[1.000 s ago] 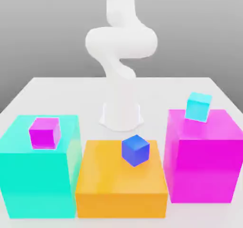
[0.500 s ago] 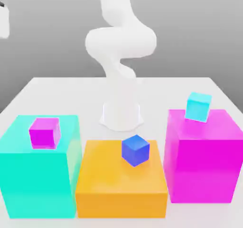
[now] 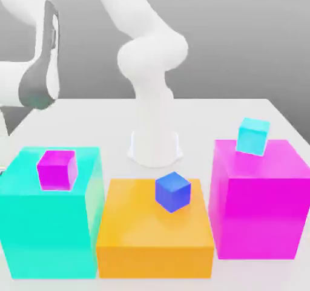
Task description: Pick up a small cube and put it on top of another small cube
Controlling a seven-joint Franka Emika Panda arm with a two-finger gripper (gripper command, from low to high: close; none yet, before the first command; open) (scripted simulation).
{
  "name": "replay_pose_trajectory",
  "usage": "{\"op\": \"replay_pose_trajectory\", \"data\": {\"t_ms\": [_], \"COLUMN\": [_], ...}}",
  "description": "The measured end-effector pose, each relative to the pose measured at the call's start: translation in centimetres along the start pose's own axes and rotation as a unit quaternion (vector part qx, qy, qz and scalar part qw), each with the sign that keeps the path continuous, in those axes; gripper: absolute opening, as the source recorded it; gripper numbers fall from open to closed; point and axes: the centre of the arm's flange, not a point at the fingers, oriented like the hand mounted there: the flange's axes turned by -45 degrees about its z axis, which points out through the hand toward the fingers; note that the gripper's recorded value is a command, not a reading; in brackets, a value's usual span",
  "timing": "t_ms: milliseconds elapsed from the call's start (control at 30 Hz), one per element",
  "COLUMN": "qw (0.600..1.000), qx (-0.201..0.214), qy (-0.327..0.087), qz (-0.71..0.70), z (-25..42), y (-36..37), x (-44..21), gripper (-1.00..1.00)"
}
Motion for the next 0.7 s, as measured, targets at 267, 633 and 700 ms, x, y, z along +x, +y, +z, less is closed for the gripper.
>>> {"op": "replay_pose_trajectory", "data": {"t_ms": [267, 633, 700], "qw": [1.0, 0.998, 0.997], "qx": [0.004, 0.016, 0.018], "qy": [0.0, -0.064, -0.074], "qz": [-0.004, -0.008, -0.03], "z": [3.2, -12.4, -15.6], "y": [0.0, 3.8, 5.8], "x": [0.2, 1.3, 2.5], "gripper": [-1.0, -1.0, -1.0]}}
